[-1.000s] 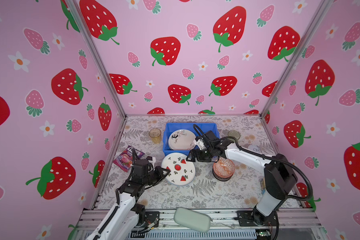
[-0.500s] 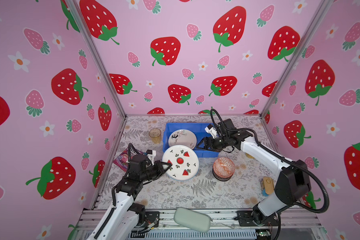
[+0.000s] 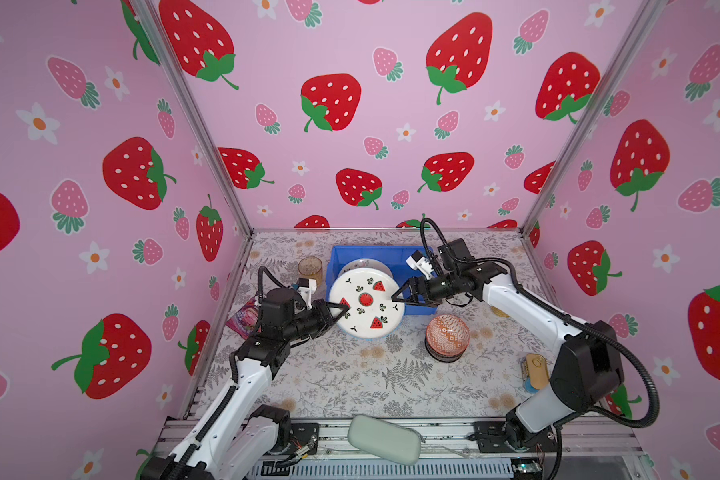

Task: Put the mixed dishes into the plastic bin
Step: 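Lift the watermelon plate upright with the right gripper while left grips its rim, then carry the upright watermelon plate over the blue bin with both grippers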

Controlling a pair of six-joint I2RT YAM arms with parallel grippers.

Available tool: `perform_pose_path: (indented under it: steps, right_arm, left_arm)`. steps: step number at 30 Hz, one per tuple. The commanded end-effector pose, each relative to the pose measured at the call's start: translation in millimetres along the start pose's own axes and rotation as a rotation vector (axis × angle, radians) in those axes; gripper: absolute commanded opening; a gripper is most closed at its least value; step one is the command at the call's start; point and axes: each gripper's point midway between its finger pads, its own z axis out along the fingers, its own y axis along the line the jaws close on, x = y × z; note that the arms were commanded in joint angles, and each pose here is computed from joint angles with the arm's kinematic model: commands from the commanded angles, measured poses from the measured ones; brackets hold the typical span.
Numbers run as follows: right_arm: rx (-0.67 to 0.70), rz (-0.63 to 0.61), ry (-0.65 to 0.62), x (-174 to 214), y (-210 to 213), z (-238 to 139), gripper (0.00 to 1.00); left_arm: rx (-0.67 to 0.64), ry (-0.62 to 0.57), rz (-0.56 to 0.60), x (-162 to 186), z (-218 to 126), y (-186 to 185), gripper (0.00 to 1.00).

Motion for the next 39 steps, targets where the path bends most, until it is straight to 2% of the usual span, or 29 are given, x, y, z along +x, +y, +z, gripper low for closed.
perform_pose_path:
  steps: [1,5,9,16,24,33,39]
  right_arm:
    - [-0.073,-0.022,-0.004,-0.6,9.0,-1.7,0.82]
    - [-0.147,-0.014,-0.017,-5.7,18.2,-0.2,0.76]
    - [-0.161,-0.01,-0.024,-9.7,19.3,0.8,0.7]
    - [-0.188,-0.004,-0.035,-14.5,20.8,2.2,0.48]
    - [-0.191,0.012,-0.051,-17.6,17.5,2.1,0.31]
    - [-0.205,0.024,-0.063,-22.0,17.6,2.6,0.19]
    - [-0.205,0.039,-0.073,-24.3,15.4,0.9,0.1]
  left_arm:
    - [0.191,-0.034,0.132,-19.0,-11.7,-65.8,0.0]
    - [0.196,-0.03,0.127,-20.1,-8.5,-64.4,0.0]
    - [0.195,-0.03,0.122,-20.6,-6.1,-61.7,0.0]
    - [0.192,-0.024,0.114,-21.4,-2.3,-58.3,0.0]
    - [0.185,-0.018,0.108,-20.0,0.1,-53.4,0.0]
    - [0.151,-0.02,0.099,-16.3,0.4,-42.3,0.0]
    - [0.104,-0.018,0.1,-14.0,1.6,-31.0,0.28]
